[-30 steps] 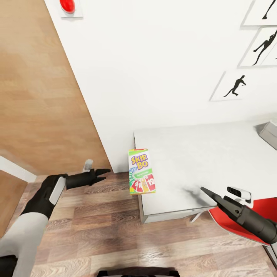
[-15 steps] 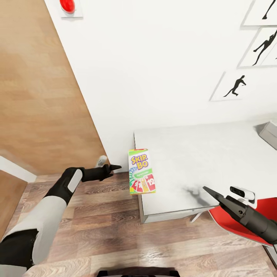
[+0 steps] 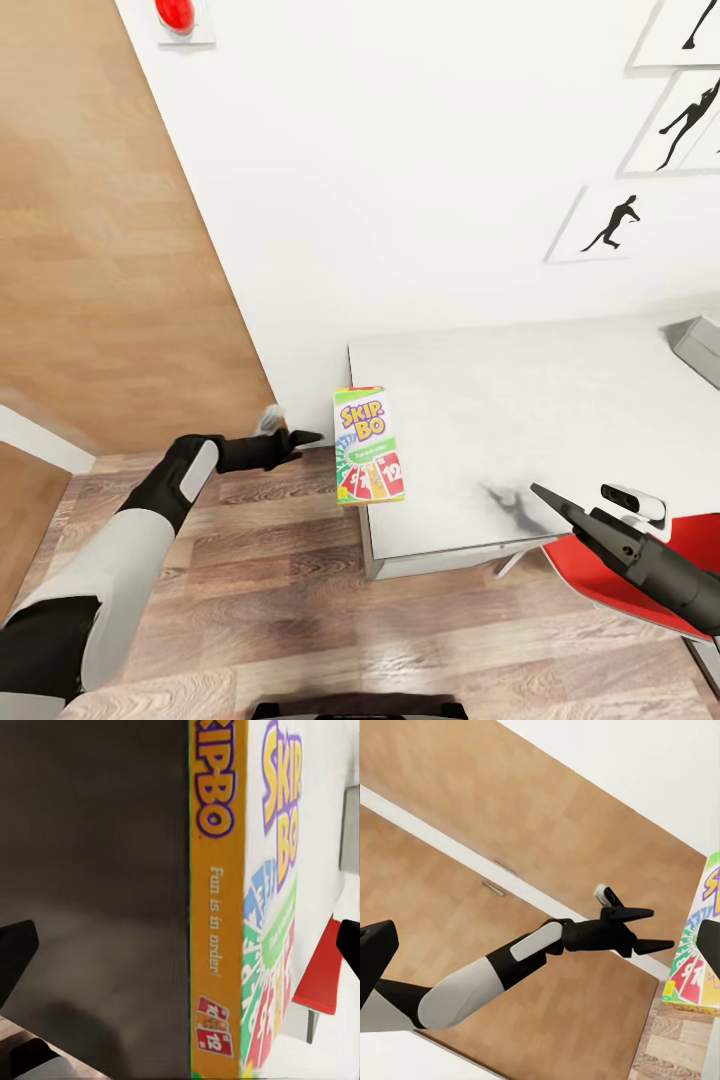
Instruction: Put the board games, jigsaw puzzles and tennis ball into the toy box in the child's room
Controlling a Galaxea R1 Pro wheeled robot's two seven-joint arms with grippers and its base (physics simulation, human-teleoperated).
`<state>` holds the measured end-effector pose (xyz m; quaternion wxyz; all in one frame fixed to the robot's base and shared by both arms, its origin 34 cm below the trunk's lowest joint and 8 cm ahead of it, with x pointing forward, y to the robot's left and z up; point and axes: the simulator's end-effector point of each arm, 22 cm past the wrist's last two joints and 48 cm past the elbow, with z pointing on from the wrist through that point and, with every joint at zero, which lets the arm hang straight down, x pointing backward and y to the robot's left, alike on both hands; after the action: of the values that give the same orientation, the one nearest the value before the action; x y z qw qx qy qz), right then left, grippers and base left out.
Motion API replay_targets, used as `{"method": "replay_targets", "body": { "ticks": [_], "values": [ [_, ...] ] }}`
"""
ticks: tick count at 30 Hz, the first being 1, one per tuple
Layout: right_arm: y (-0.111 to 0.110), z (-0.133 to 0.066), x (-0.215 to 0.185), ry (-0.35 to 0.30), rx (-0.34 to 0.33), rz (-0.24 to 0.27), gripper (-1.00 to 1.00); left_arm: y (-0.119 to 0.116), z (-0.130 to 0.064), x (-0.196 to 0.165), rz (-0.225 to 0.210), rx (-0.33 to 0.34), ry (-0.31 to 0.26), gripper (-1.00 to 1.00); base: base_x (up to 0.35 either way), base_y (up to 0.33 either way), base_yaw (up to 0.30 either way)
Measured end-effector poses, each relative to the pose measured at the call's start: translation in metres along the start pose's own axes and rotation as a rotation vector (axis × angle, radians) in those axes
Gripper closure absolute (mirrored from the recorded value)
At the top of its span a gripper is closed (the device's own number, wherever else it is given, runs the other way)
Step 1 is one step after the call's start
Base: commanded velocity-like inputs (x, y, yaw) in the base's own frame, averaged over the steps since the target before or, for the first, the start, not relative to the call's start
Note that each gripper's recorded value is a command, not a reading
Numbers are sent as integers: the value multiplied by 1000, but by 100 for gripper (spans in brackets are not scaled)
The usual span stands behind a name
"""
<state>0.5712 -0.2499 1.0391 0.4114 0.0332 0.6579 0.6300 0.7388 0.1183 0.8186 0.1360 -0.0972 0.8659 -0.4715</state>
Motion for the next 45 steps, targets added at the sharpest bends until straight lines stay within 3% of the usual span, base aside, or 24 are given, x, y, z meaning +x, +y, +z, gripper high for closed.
{"method": "replay_targets", "body": {
  "ticks": [9, 22, 45],
  "values": [
    [0, 0, 0, 0, 1, 0, -100, -10, 4, 5, 8, 35, 16, -100, 0, 0, 0],
    [-1, 0, 0, 0, 3, 1, -100, -10, 12, 18, 39, 22, 63, -100, 0, 0, -94],
    [-1, 0, 0, 0, 3, 2, -100, -10, 12, 19, 40, 22, 66, -100, 0, -19, -14]
  ]
}}
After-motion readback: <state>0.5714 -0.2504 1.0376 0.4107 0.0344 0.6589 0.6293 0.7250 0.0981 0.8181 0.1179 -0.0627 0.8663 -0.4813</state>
